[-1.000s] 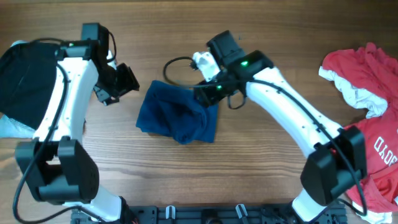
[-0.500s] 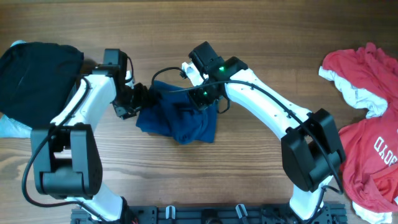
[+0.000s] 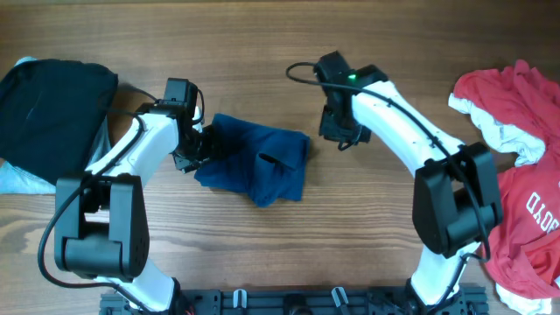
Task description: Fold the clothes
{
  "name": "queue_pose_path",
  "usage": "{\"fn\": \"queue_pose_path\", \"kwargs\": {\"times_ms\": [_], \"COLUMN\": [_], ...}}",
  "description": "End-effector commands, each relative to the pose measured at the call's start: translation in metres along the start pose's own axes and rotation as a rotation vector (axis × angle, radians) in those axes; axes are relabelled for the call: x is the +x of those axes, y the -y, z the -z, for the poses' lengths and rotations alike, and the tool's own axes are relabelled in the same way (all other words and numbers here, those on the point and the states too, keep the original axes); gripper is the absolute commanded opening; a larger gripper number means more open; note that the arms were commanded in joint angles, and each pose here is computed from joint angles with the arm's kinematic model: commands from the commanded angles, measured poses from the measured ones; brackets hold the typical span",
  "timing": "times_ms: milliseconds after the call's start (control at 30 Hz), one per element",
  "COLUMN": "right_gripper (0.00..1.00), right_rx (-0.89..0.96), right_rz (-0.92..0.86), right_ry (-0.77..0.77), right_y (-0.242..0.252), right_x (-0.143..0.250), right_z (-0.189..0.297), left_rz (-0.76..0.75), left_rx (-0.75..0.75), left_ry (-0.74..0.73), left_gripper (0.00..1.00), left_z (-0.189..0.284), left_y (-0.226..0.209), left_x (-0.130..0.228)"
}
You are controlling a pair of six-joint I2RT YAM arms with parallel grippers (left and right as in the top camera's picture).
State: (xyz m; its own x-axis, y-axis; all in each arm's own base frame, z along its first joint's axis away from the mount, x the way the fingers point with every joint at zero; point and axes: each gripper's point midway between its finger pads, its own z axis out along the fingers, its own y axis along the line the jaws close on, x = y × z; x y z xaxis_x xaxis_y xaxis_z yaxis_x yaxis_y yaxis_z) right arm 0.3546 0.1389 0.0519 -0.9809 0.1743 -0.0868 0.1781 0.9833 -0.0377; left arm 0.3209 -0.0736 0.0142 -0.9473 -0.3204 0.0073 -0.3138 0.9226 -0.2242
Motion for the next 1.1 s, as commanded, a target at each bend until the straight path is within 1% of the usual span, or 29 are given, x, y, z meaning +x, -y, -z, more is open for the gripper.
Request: {"fn": "queue_pose_path", "kwargs": {"times_ms": [0, 33, 67, 133, 167, 200, 300, 500, 633, 767, 833, 933, 1033, 1067], "right_gripper": [0.25, 0.29, 0.32, 0.43, 0.52, 0.59, 0.63, 0.64, 0.68, 0.68, 0.67, 0.67, 0.59, 0.53], "right_rx": [-0.369, -0.465, -0.469, -0.464, -0.461, -0.457, -0.469, -0.456, -0.387, -0.389, -0.449, -0.465, -0.501, -0.513], "right_rz": [0.415, 0.561, 0.600, 0.636, 0.624, 0.586, 0.447, 0.182, 0.048, -0.045, -0.052, -0.085, -0.079, -0.081], "right_ry": [-0.064, -0.077, -0.087, -0.113, -0.125, -0.139, -0.167, -0.168, -0.151, -0.165, -0.187, -0.188, -0.181, -0.170], "right_y": [-0.054, -0.068, -0.069, -0.074, -0.076, -0.078, -0.086, -0.095, -0.087, -0.087, -0.096, -0.099, -0.105, -0.107], "right_x": [0.031, 0.051, 0.060, 0.076, 0.081, 0.083, 0.082, 0.067, 0.061, 0.064, 0.070, 0.070, 0.068, 0.065], "right_z": [0.038, 0.056, 0.062, 0.067, 0.067, 0.066, 0.064, 0.058, 0.049, 0.030, 0.022, 0.015, 0.016, 0.017], "left_rz": [-0.011, -0.011, -0.011, -0.012, -0.011, -0.012, -0.011, -0.011, -0.010, -0.011, -0.010, -0.010, -0.010, -0.010], "left_rx": [-0.052, -0.052, -0.052, -0.052, -0.051, -0.051, -0.052, -0.052, -0.053, -0.053, -0.053, -0.053, -0.053, -0.053], "left_ry": [-0.049, -0.049, -0.050, -0.049, -0.049, -0.049, -0.050, -0.050, -0.054, -0.054, -0.054, -0.053, -0.053, -0.053], "left_gripper": [0.62, 0.63, 0.63, 0.63, 0.63, 0.63, 0.64, 0.64, 0.64, 0.64, 0.64, 0.64, 0.64, 0.64], "left_z": [-0.014, -0.014, -0.014, -0.014, -0.014, -0.014, -0.014, -0.014, -0.014, -0.014, -0.014, -0.014, -0.014, -0.014], "left_y": [-0.012, -0.012, -0.012, -0.012, -0.012, -0.012, -0.012, -0.012, -0.012, -0.012, -0.012, -0.012, -0.012, -0.012], "left_x": [0.014, 0.014, 0.014, 0.014, 0.014, 0.014, 0.014, 0.014, 0.015, 0.015, 0.015, 0.015, 0.015, 0.015]}}
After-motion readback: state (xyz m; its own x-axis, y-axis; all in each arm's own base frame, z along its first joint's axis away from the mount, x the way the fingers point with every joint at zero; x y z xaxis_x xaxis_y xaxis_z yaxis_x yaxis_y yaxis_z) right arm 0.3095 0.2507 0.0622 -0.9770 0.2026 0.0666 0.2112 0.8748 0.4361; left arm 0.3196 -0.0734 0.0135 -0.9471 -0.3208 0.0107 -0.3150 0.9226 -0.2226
